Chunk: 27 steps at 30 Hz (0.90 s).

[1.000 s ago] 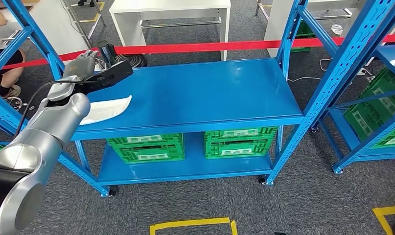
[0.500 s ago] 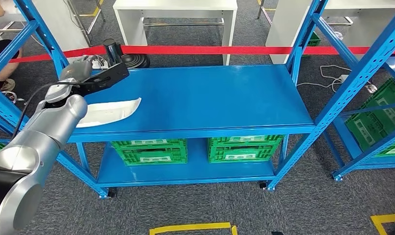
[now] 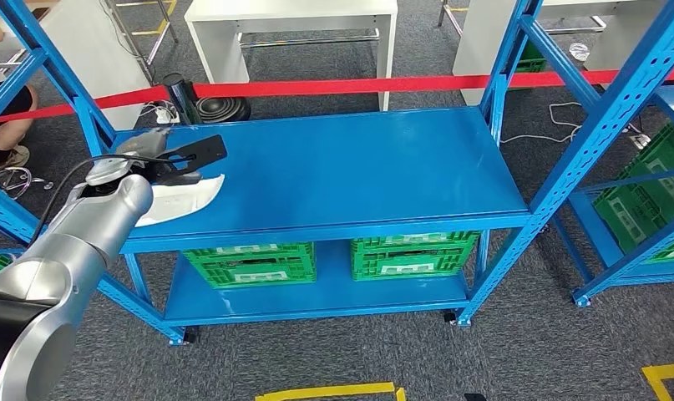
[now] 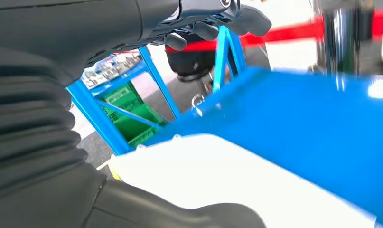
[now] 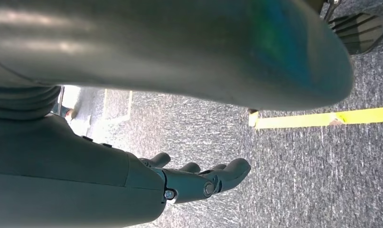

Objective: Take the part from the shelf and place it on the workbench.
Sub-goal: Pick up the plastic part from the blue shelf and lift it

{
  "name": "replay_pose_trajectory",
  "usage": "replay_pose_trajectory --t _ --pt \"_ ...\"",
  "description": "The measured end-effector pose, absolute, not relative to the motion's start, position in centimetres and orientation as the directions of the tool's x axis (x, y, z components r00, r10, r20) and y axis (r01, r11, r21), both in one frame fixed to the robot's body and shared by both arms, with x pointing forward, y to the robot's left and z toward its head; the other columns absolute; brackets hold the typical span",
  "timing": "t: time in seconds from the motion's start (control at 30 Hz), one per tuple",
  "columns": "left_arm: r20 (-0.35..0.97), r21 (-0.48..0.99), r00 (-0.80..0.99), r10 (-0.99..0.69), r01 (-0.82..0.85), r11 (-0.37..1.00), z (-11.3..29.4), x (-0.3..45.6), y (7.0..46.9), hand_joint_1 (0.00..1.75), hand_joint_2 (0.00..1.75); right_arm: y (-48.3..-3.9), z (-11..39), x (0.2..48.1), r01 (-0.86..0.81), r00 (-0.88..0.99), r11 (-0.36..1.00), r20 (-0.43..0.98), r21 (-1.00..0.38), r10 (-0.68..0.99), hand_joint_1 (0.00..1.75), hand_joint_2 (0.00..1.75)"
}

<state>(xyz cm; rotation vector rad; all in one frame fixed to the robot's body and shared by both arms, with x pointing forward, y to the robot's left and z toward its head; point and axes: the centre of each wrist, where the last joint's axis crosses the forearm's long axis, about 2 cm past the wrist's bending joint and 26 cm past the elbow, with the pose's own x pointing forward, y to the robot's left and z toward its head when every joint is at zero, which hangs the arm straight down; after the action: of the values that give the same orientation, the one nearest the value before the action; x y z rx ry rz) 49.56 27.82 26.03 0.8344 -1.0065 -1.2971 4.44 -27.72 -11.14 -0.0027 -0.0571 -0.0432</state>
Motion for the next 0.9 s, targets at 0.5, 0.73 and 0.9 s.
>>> replay_pose_trajectory --t 0.5,0.73,0.9 --pt "0.130 0.777 -0.126 -0.983 0.629 0.022 25.0 49.1 27.7 0.00 1.75 -27.8 -11.1 4.7 0.027 0.998 1.000 0.052 -0.005 -0.027 0.00 0.00" --pt "0.119 0.787 -0.133 -0.984 0.617 0.011 24.8 49.0 27.7 0.00 1.75 -27.8 -11.1 4.7 0.024 0.998 1.000 0.052 -0.005 -0.024 0.00 0.00" --pt "0.098 0.805 -0.139 -0.986 0.594 -0.004 24.2 48.8 27.6 0.00 1.75 -27.8 -11.1 4.7 0.019 0.998 1.000 0.052 -0.006 -0.018 0.00 0.00"
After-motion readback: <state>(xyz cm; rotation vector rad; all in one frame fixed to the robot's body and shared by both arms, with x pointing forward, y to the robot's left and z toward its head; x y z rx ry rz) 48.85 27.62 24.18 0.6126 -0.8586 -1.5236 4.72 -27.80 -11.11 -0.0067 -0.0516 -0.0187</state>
